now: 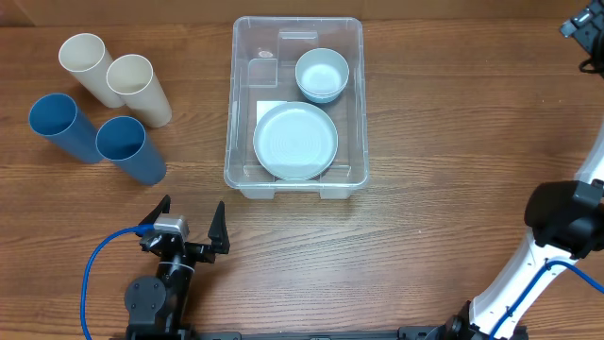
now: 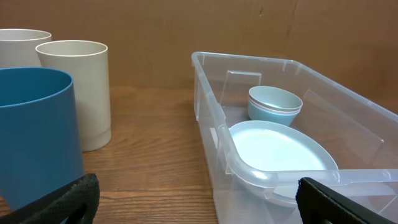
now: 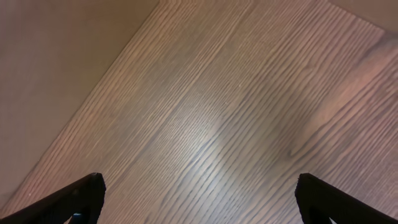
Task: Pack container
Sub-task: 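Withdraw the right arm and reach the left gripper to the blue cups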
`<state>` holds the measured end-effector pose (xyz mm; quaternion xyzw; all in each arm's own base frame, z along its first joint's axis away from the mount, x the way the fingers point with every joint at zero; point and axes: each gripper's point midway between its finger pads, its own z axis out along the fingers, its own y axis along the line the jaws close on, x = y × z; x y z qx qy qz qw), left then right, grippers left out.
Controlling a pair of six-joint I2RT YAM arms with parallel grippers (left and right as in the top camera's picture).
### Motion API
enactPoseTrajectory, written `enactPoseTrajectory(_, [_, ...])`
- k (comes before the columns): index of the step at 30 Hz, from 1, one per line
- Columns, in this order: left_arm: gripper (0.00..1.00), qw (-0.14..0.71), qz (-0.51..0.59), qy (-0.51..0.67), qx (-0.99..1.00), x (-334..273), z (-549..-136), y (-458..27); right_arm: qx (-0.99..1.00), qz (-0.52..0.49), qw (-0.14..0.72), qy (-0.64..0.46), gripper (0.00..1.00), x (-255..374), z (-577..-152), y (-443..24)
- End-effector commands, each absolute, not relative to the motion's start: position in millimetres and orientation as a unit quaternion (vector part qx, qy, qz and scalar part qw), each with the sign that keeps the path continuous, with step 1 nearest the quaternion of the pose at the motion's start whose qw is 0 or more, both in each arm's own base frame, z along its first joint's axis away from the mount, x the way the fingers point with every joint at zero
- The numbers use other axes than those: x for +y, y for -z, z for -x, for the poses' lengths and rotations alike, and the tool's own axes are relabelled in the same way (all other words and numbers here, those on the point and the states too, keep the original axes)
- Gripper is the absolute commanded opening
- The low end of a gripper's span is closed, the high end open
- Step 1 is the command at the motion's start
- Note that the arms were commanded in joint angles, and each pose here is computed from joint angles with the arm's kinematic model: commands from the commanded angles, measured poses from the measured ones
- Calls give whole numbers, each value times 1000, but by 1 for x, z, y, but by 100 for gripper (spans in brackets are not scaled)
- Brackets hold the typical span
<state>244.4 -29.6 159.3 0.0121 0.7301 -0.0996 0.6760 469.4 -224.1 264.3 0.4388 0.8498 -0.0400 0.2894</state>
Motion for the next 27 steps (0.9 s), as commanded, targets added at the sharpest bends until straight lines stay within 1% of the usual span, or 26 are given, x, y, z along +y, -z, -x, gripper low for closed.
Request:
enactPoseTrajectory(1, [100,678,-15,97,729,-29,-244,-159,843,-438,311,37,100,-223,-468,-282])
enactPoseTrajectory(4, [100,683,-15,95,724,-28,-244,-163,843,-438,311,37,100,-223,-469,-282])
enactPoseTrajectory(6, [100,700,6,71,711,-17,-246,-172,843,-438,311,37,100,-223,-468,-282])
enactPoseTrajectory(7, [100,725,4,72,685,-17,-246,-190,843,-438,311,37,100,-223,-468,-282])
enactPoseTrajectory(8, [100,746,-21,89,660,-27,-242,-209,843,-438,311,37,100,-223,-468,-282])
enactPoseTrajectory(10, [100,772,-64,74,628,-34,-235,-240,843,-438,311,37,100,-223,-469,-282])
enactPoseTrajectory(13, [100,749,-70,18,659,-23,-234,-262,843,-438,311,37,100,-223,-468,-282])
enactPoseTrajectory(15, [100,723,-62,14,688,-20,-244,-284,843,-438,311,37,100,-223,-468,-282])
enactPoseTrajectory(17, [100,684,-61,18,727,-20,-266,-306,843,-438,311,37,100,-223,-468,-282])
enactPoseTrajectory(19, [100,616,-78,45,782,-30,-296,-328,843,-438,311,37,100,-223,-468,-282])
enactPoseTrajectory(20, [100,573,-88,65,812,-37,-315,-333,843,-438,311,37,100,-223,-468,-282])
enactPoseTrajectory(22, [100,513,-100,95,847,-48,-341,-344,843,-438,311,37,100,-223,-468,-282])
enactPoseTrajectory(24, [100,458,-105,134,873,-60,-364,-340,843,-438,311,37,100,-223,-468,-282])
enactPoseTrajectory(27, [100,396,-111,158,898,-67,-391,-312,843,-438,311,37,100,-223,-468,-282])
